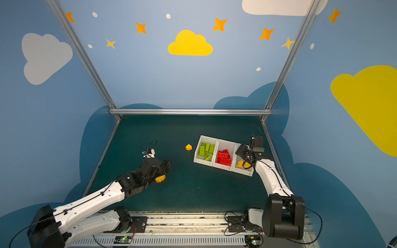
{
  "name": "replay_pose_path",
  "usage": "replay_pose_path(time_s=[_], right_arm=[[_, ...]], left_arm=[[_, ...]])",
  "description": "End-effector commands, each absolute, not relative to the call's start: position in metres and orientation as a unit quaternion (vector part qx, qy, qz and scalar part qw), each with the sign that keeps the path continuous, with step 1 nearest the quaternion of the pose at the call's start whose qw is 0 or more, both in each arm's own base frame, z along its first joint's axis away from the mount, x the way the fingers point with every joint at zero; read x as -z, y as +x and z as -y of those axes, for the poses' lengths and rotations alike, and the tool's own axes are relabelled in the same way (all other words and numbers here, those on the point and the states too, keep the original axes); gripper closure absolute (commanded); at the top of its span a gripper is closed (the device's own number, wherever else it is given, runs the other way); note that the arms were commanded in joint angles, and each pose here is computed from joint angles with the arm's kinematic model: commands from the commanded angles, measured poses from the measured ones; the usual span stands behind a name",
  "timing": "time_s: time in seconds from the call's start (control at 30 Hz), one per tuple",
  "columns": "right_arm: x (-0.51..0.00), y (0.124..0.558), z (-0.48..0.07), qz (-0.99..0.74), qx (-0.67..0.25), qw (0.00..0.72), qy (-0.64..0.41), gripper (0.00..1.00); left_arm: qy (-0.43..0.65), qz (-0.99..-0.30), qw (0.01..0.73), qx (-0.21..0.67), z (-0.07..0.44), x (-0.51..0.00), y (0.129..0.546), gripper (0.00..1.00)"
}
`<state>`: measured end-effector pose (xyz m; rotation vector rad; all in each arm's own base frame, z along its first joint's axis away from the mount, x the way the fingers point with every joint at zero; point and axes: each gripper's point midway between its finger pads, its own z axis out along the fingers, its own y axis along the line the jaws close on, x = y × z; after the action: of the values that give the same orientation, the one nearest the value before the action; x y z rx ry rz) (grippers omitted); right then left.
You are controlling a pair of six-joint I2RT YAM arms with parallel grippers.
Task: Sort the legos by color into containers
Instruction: 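Grasp the yellow curved brick with the left gripper while the right gripper withdraws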
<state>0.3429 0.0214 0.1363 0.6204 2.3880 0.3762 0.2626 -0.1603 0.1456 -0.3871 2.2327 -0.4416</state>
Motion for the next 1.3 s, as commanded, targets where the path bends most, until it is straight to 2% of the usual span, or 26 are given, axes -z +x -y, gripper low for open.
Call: replay_pose_path(time_s=[0.0, 0.2, 0.5, 0.87, 0.97, 1.27], right_arm=[[-0.155, 0.338, -0.045, -0.902, -0.178, 0.342, 0.192, 0.26], [-0.178, 0.323, -0.08, -0.89, -0.209, 0.383, 0.13, 0.2], [-0.189, 0.31, -0.114, -0.88, -0.258, 0.39, 0.079, 0.18], [-0.195, 0.309, -0.122, -0.875, -0.272, 0.395, 0.07, 0.18], [-0.194, 0.31, -0.123, -0.875, -0.273, 0.394, 0.069, 0.18], [-0.191, 0.31, -0.129, -0.876, -0.281, 0.386, 0.065, 0.18]], left_arm=[[-0.167, -0.9, 0.388, 0.108, 0.13, -0.124, 0.249, 0.0], [-0.168, -0.92, 0.346, 0.075, 0.127, -0.1, 0.241, 0.0], [-0.128, -0.951, 0.28, 0.019, 0.13, -0.061, 0.241, 0.0], [-0.075, -0.966, 0.243, 0.041, 0.156, -0.042, 0.251, 0.01], [-0.066, -0.971, 0.223, 0.05, 0.163, -0.036, 0.247, 0.04], [-0.066, -0.974, 0.212, 0.055, 0.164, -0.028, 0.234, 0.24]])
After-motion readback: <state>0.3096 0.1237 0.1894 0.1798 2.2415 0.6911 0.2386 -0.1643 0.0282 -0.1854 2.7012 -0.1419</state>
